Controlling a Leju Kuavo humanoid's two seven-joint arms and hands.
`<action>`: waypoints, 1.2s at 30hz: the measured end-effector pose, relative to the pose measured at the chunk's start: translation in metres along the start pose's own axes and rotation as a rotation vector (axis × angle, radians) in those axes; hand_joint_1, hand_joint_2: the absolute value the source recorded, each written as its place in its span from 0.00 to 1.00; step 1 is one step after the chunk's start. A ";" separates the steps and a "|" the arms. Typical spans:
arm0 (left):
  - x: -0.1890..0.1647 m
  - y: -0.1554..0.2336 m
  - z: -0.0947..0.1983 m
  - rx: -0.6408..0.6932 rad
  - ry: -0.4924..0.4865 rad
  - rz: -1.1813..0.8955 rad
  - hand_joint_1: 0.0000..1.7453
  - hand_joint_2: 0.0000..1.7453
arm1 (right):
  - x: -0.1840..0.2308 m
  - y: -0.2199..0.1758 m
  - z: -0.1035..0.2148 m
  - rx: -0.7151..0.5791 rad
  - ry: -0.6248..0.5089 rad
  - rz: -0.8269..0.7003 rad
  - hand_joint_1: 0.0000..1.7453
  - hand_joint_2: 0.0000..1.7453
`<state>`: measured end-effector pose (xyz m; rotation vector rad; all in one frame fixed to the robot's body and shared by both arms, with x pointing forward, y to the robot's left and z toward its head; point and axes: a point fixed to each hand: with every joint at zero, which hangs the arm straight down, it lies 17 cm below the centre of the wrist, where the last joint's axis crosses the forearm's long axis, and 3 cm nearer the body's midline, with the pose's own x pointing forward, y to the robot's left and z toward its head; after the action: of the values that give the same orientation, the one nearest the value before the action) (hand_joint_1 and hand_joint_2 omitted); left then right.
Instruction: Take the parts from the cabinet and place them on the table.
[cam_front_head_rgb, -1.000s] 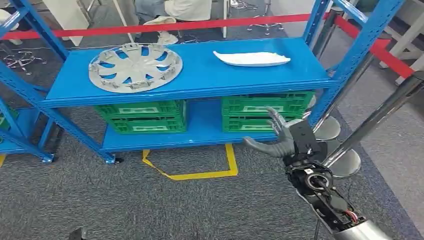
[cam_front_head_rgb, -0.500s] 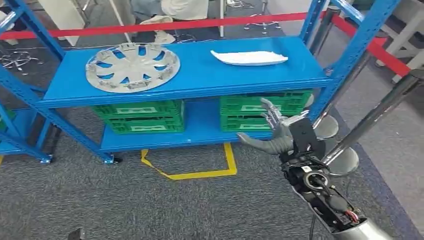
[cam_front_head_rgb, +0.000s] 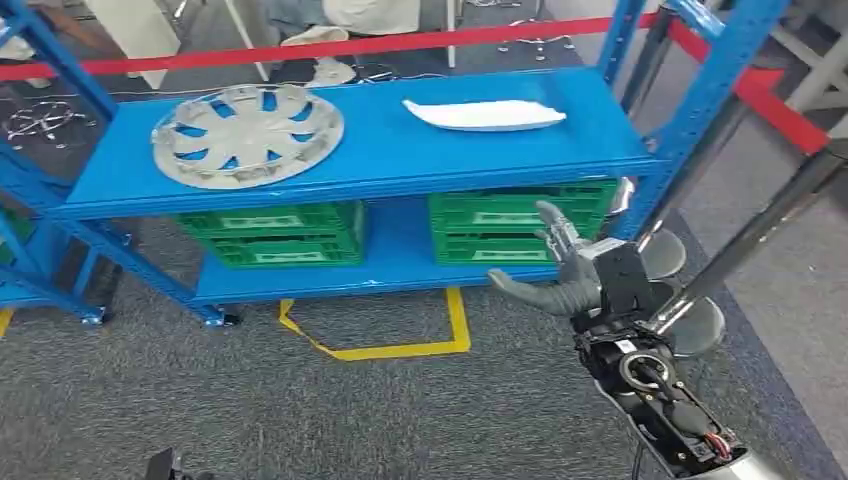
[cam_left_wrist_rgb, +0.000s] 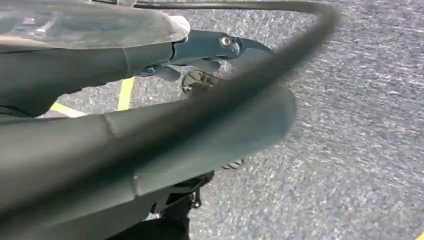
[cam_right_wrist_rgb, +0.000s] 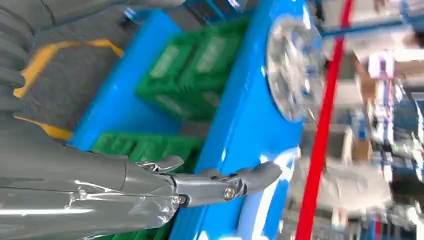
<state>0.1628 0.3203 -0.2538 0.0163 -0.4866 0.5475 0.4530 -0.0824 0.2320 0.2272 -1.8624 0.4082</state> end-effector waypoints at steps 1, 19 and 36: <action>0.002 0.000 0.000 0.000 -0.003 0.001 0.00 0.00 | 0.002 0.000 -0.001 0.003 -0.006 0.000 0.00 1.00; 0.000 0.004 0.000 0.011 0.000 -0.004 0.00 0.00 | 0.002 0.002 0.001 0.004 -0.007 -0.013 0.00 0.00; -0.005 0.000 0.001 0.004 0.008 -0.016 0.00 0.00 | -0.003 0.005 0.006 0.012 -0.002 -0.009 0.00 0.00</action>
<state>0.1587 0.3175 -0.2554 0.0218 -0.4771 0.5328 0.4469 -0.0806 0.2269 0.2438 -1.8605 0.4136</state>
